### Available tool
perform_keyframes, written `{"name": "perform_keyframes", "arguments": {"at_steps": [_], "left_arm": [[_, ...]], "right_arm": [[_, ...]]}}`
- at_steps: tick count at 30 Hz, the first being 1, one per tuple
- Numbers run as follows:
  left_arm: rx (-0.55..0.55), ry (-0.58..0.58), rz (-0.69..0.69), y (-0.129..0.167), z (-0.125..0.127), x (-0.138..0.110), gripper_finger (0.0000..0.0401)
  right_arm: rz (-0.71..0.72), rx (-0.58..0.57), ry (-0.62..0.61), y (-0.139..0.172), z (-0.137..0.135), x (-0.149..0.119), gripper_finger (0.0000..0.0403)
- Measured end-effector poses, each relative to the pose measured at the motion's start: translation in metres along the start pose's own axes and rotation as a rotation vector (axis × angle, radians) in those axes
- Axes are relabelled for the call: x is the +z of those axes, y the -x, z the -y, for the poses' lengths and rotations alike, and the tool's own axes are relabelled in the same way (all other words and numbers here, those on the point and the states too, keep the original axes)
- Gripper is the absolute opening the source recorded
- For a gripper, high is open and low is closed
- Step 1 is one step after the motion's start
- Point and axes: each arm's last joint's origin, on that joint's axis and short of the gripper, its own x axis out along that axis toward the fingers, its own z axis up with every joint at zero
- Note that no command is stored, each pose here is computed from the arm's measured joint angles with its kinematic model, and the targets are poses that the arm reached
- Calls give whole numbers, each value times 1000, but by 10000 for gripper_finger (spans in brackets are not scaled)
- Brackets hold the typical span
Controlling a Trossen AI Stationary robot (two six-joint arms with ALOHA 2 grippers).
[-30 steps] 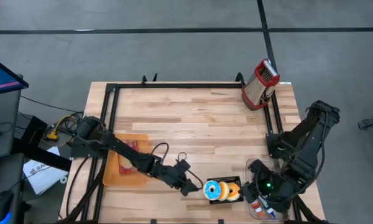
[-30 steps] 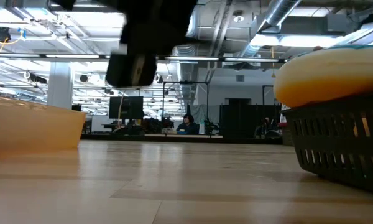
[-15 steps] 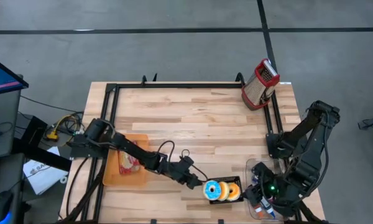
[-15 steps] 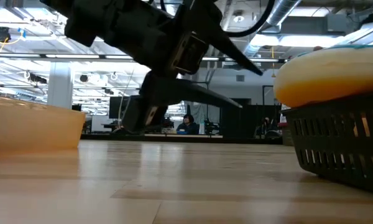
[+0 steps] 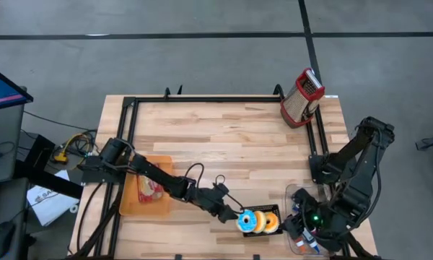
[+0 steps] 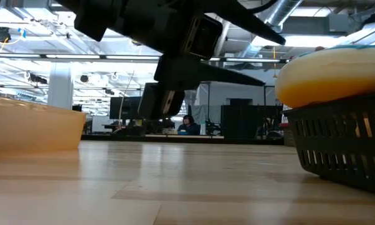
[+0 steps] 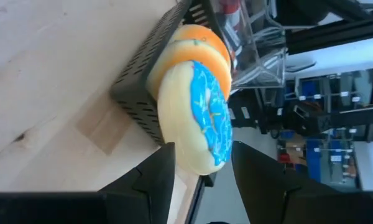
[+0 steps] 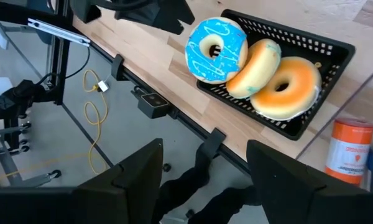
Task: Pick & Place Food Item
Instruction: Put the blue donut into the black bin
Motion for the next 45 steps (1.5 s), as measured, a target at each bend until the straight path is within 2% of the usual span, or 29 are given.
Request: {"name": "perform_keyframes", "arguments": {"at_steps": [10,16,22,32,40,45], "left_arm": [[59,-18,-2,-1,-4,6,155],[46,-21,-12,-1,-1,1,155],[59,-8,-39,-19,-8,-5,160],[-21,-30,-45,-45,13,-2,184],[-102,-71,28,-29,43,15,177],[-115,-74,75,-26,44,33,176]], "right_arm": [[2,31,-12,-1,-4,1,224],[27,78,-6,0,-7,1,224],[27,112,-3,7,-9,6,224],[26,156,-17,17,-10,9,224],[65,184,4,18,-11,10,224],[85,189,22,17,-12,11,224]]}}
